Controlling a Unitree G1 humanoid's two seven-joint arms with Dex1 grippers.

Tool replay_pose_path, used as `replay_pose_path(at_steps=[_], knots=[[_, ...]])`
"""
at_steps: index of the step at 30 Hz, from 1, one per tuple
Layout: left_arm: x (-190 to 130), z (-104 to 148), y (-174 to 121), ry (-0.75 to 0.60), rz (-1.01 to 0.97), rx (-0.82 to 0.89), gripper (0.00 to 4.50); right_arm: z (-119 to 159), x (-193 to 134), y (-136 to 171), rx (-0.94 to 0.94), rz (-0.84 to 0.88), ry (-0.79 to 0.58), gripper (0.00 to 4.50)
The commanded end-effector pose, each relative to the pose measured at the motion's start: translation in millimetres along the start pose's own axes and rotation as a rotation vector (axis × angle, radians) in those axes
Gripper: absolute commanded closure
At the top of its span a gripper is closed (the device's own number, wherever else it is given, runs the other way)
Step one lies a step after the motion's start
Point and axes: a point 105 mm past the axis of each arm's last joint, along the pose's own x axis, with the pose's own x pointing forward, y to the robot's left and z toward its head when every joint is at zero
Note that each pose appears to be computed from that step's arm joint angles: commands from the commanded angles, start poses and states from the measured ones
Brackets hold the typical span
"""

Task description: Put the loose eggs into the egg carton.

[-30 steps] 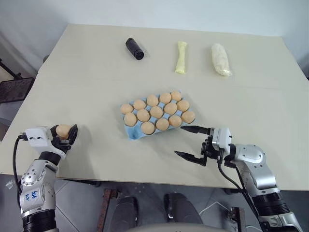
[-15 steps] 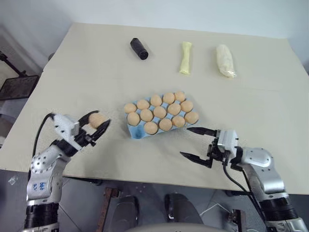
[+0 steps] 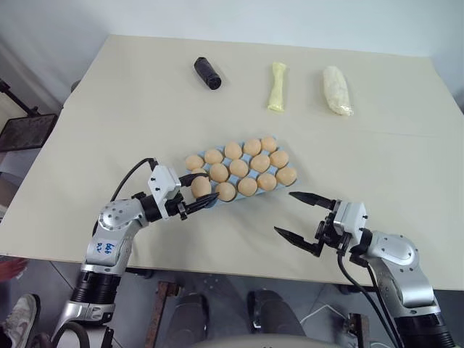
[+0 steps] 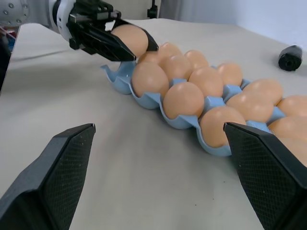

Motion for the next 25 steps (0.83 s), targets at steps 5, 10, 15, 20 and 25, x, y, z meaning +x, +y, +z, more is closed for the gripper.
replay_pose_path(at_steps=[5,10,15,20,25], knots=[[-10,4,2,-0.005,0.019,0.037,0.29,9,0,3,-0.026,-0.018,-0.038,0.0],[-37,5,-1,0.018,0.051,0.068,0.29,6,-3,1,-0.022,-0.02,-0.029,0.0],[-85,2,2,0.095,0.141,0.076,0.29,3,-8,-4,-0.024,-0.025,-0.011,0.0],[-118,-18,8,0.225,0.191,0.095,0.29,-1,-12,-13,-0.017,-0.038,0.007,0.0],[-110,-16,12,0.209,0.191,0.105,0.29,-7,-15,-19,-0.015,-0.064,0.02,0.0]])
